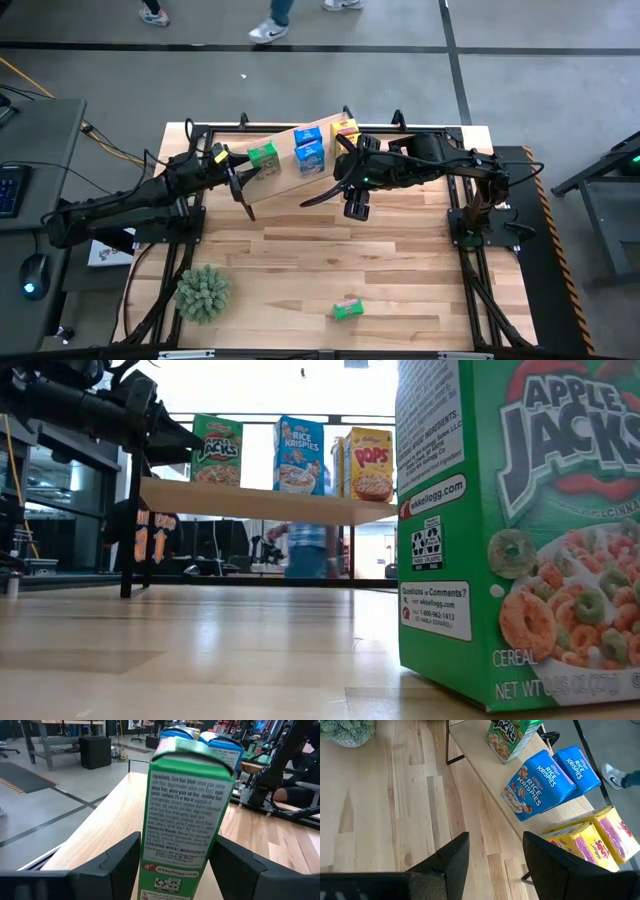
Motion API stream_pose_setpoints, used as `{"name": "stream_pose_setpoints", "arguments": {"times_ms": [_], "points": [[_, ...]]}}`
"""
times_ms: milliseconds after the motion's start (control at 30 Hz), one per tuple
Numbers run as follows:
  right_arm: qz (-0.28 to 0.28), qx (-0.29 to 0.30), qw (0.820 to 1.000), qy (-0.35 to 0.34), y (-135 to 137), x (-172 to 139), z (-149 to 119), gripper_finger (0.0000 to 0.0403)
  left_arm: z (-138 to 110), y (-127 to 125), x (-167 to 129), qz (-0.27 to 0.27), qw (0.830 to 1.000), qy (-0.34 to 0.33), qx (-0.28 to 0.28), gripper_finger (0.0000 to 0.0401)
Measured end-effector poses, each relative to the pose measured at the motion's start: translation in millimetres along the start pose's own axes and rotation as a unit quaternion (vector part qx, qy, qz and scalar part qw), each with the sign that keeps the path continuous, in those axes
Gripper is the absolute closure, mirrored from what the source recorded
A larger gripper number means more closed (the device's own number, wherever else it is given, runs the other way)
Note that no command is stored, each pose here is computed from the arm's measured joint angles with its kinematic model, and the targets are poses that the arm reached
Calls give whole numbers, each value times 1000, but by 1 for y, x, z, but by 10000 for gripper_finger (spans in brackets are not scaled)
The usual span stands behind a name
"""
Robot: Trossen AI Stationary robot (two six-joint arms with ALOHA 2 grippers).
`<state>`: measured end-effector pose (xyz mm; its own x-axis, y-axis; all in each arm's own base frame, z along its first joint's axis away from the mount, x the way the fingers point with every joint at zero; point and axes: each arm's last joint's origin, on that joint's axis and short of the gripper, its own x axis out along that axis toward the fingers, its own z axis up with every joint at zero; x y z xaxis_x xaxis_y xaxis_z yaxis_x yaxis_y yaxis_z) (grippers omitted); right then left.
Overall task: Stack cereal on shelf
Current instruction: Put the green cereal box on the shelf, then put the green cereal box on the shelf aligned with the green cereal box
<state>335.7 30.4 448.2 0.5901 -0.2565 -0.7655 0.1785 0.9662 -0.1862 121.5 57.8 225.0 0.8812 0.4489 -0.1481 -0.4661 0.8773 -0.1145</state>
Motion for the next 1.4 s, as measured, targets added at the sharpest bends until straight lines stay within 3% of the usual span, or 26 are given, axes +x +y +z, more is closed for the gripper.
{"name": "stream_pose_setpoints", "arguments": {"times_ms": [500, 833, 1233, 1400], "points": [[0, 0, 1000, 0, 0, 0, 0, 226, 26, -3, -12, 8, 998, 67, -2, 185], [0, 0, 1000, -1, 0, 0, 0, 226, 48, -5, -36, 10, 995, 100, -13, 185], [1, 2, 1000, 0, 0, 0, 0, 226, 60, -14, -77, -150, 984, 38, -92, 187], [6, 2, 1000, 1, 0, 0, 0, 226, 49, -18, -78, -205, 973, -28, -106, 187]]}}
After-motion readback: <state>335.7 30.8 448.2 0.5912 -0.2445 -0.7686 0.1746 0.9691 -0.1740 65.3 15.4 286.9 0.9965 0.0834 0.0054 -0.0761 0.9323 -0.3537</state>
